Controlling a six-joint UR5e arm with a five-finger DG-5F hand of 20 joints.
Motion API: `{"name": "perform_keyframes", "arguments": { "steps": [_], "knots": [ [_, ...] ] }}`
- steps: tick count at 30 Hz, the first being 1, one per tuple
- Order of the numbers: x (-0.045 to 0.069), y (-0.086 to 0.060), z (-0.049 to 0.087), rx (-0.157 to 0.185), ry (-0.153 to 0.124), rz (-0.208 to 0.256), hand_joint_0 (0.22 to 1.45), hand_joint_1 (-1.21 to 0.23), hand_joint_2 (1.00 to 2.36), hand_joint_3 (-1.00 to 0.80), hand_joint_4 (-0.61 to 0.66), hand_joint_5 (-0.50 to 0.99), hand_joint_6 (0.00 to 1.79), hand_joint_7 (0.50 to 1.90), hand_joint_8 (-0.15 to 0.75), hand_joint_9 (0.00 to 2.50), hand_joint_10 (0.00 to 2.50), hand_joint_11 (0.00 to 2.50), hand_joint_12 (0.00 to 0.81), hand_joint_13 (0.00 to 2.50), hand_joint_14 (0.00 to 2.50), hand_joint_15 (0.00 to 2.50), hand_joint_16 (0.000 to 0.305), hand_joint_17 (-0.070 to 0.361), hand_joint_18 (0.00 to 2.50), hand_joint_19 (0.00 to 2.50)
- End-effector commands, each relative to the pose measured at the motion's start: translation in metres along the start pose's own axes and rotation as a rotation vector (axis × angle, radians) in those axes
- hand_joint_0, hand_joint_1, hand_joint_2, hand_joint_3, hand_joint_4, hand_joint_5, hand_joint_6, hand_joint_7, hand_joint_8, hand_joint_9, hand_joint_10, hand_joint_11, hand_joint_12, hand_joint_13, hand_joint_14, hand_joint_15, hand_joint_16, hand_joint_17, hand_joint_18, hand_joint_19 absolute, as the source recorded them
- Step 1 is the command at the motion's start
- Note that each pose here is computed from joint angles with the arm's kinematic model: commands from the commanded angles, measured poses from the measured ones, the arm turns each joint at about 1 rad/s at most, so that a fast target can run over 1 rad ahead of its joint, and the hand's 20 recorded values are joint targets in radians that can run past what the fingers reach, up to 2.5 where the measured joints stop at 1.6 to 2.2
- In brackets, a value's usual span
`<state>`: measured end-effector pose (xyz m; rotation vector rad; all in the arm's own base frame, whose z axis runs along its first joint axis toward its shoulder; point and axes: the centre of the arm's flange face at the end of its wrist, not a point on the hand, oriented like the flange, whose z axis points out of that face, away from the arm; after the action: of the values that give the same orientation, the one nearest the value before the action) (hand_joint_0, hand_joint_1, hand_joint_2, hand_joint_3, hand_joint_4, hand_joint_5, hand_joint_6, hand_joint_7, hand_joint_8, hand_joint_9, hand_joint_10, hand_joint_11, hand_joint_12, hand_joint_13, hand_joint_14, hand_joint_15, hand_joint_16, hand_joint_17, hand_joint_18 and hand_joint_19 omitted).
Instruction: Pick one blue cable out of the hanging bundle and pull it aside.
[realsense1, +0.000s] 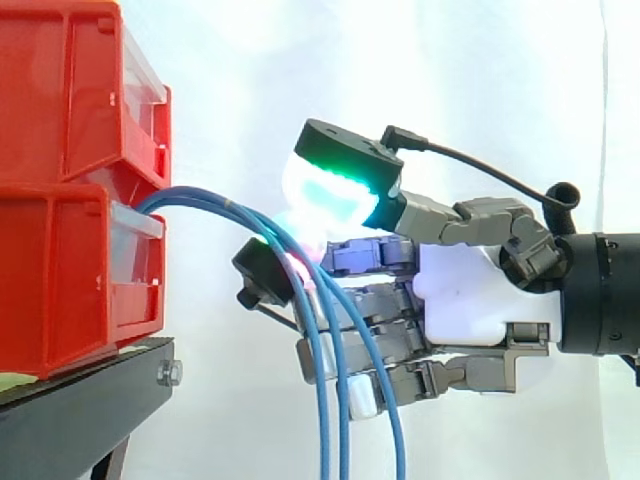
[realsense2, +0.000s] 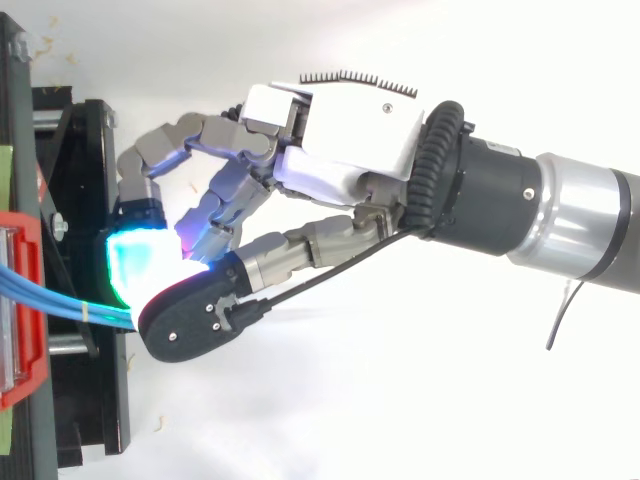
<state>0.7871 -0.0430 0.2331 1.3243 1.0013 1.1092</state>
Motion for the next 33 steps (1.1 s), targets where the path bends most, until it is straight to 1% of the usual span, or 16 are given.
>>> {"name": "perform_keyframes", "arguments": {
  "steps": [1,2,3,5,8,9,10,13,16,17,21,24,28,30,32,33],
  "knots": [
    [0.002,-0.001,0.0,0.0,0.003,-0.007,0.7,-0.84,1.0,-0.47,-0.09,-0.18,0.95,1.11,0.278,1.04,0.02,0.84,0.302,1.03,0.02,0.74,0.047,0.106,0.95,0.67],
    [0.002,-0.001,0.0,0.0,0.003,-0.011,0.69,-0.83,1.0,-0.47,-0.08,-0.18,0.94,1.1,0.278,1.04,0.02,0.84,0.304,1.03,0.03,0.73,0.047,0.105,0.95,0.67],
    [0.0,-0.001,0.0,0.0,-0.001,-0.012,0.63,-0.8,1.0,-0.5,-0.05,-0.18,0.93,1.05,0.287,1.05,0.02,0.84,0.31,1.03,0.02,0.74,0.047,0.105,0.95,0.69],
    [0.0,-0.001,0.001,-0.004,-0.003,-0.021,0.57,-0.78,1.0,-0.5,-0.02,-0.17,0.92,1.07,0.291,1.05,0.02,0.84,0.319,1.03,0.02,0.75,0.048,0.109,0.94,0.69],
    [0.003,-0.002,0.002,-0.019,-0.01,-0.06,0.47,-0.73,1.0,-0.5,0.04,-0.18,0.9,1.01,0.324,1.05,0.02,0.83,0.356,1.04,0.02,0.74,0.056,0.126,0.98,0.69],
    [0.003,-0.002,0.002,-0.019,-0.01,-0.06,0.46,-0.72,1.0,-0.5,0.05,-0.18,0.89,0.98,0.328,1.04,0.02,0.83,0.363,1.03,0.02,0.74,0.057,0.129,0.99,0.68],
    [0.004,-0.002,0.001,-0.025,-0.027,-0.093,0.45,-0.71,1.0,-0.5,0.07,-0.18,0.88,0.93,0.334,1.04,0.02,0.82,0.368,1.03,0.02,0.73,0.059,0.132,1.0,0.68],
    [0.002,-0.008,0.001,-0.035,-0.056,-0.142,0.43,-0.66,1.0,-0.5,0.1,-0.18,0.8,0.87,0.338,1.02,0.02,0.78,0.385,1.02,0.02,0.71,0.062,0.14,1.01,0.67],
    [0.0,-0.013,0.0,-0.054,-0.074,-0.167,0.42,-0.64,1.0,-0.5,0.12,-0.16,0.69,0.95,0.342,1.0,0.01,0.73,0.386,1.01,0.02,0.7,0.064,0.143,1.0,0.66],
    [0.002,-0.015,0.0,-0.069,-0.081,-0.172,0.42,-0.63,1.0,-0.5,0.13,-0.15,0.64,1.03,0.343,0.98,0.01,0.7,0.386,1.01,0.02,0.69,0.064,0.143,1.0,0.67],
    [-0.002,-0.025,-0.002,-0.093,-0.099,-0.19,0.42,-0.61,1.0,-0.5,0.18,-0.13,0.51,1.2,0.341,0.97,0.02,0.68,0.387,1.0,0.02,0.67,0.064,0.145,1.0,0.66],
    [0.0,-0.027,-0.002,-0.113,-0.105,-0.202,0.42,-0.59,1.0,-0.5,0.21,-0.13,0.5,1.18,0.342,0.97,0.01,0.67,0.389,1.0,0.02,0.67,0.064,0.145,0.99,0.66],
    [0.005,-0.03,-0.005,-0.12,-0.132,-0.235,0.43,-0.58,1.0,-0.5,0.21,-0.13,0.5,1.17,0.341,0.98,0.01,0.66,0.388,1.0,0.02,0.67,0.063,0.142,0.98,0.67],
    [0.008,-0.03,-0.005,-0.12,-0.137,-0.239,0.43,-0.58,1.0,-0.5,0.22,-0.13,0.5,1.17,0.347,0.98,0.01,0.67,0.392,1.01,0.02,0.65,0.063,0.142,0.99,0.66],
    [0.011,-0.042,-0.005,-0.11,-0.144,-0.245,0.43,-0.58,1.0,-0.5,0.22,-0.13,0.5,1.15,0.342,0.98,0.02,0.64,0.389,1.01,0.02,0.62,0.063,0.142,0.99,0.64],
    [0.015,-0.043,-0.005,-0.114,-0.146,-0.245,0.43,-0.57,1.0,-0.5,0.23,-0.14,0.5,1.14,0.343,0.98,0.02,0.64,0.39,1.0,0.02,0.6,0.063,0.142,0.99,0.63]
  ]
}}
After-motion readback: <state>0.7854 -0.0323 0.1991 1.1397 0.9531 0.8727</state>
